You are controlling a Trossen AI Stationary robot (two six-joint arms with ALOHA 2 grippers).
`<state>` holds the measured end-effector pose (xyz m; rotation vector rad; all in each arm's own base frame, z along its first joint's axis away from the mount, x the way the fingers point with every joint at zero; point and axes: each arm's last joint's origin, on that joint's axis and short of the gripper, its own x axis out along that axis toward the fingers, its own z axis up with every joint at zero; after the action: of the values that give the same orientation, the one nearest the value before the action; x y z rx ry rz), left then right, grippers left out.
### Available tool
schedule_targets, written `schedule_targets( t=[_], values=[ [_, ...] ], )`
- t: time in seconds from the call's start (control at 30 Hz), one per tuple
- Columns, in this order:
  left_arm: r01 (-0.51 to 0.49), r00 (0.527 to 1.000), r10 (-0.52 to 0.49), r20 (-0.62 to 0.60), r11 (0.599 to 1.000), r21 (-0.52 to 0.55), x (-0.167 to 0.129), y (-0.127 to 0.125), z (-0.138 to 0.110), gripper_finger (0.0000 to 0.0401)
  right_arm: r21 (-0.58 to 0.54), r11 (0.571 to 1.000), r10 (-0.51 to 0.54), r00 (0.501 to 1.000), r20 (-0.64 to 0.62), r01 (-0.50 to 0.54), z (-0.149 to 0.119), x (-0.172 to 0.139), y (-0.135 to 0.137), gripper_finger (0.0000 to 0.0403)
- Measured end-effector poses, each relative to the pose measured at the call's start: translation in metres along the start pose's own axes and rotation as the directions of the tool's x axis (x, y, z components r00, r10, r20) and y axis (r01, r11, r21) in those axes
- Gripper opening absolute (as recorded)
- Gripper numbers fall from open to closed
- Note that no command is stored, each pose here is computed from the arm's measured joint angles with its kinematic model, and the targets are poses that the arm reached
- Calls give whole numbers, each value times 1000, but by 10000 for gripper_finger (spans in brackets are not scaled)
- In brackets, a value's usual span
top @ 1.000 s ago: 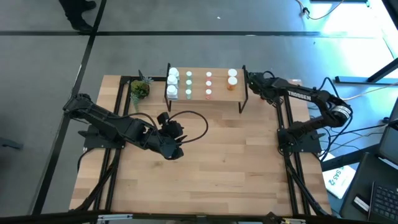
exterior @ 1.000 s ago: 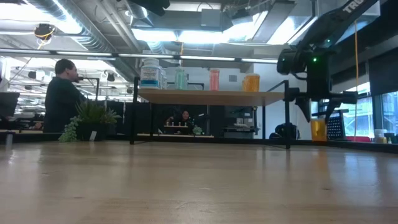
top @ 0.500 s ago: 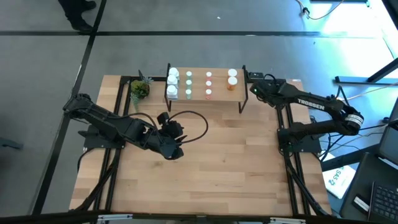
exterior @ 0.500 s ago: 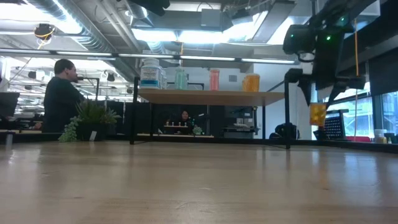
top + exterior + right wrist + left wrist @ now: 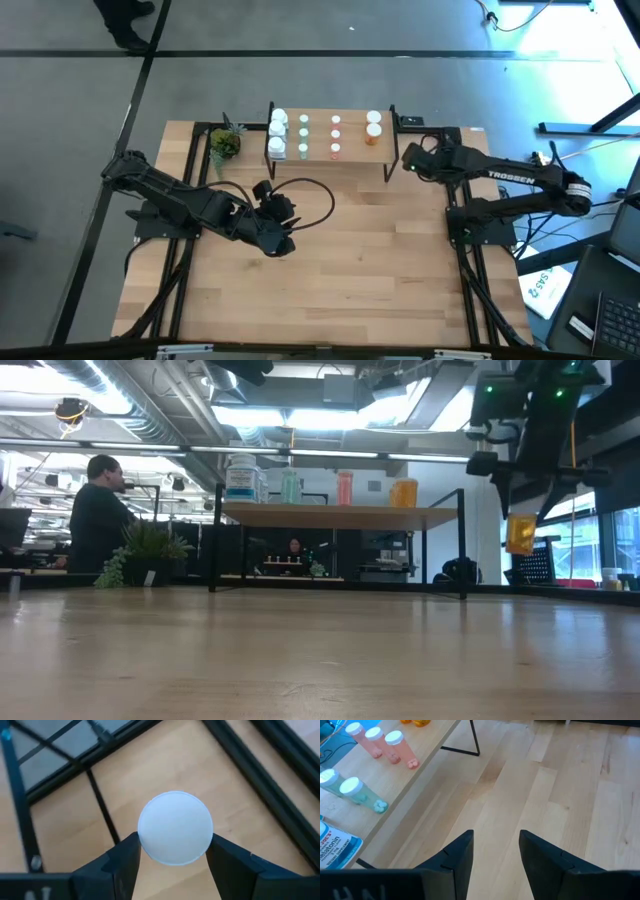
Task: Pick and place medicine bottles onto shelf by color
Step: Put the orange pill bottle on the shelf aligned with the other orange pill bottles
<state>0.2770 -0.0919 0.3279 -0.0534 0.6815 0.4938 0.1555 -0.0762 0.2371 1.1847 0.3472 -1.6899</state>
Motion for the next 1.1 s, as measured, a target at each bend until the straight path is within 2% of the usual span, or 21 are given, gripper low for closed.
schedule_targets(
  t=[0.4, 0.83, 1.1],
  values=[
    [0, 1000, 0, 0, 1000, 0, 0, 0, 0, 151, -115, 988, 96, 990, -103, -108, -44, -29, -14, 216],
    [0, 1000, 0, 0, 1000, 0, 0, 0, 0, 151, -195, 958, 172, 965, -198, -210, -115, -40, -23, 216],
    [0, 1000, 0, 0, 1000, 0, 0, 0, 0, 151, -260, 944, 135, 958, -255, -202, -148, -39, -33, 216]
  ],
)
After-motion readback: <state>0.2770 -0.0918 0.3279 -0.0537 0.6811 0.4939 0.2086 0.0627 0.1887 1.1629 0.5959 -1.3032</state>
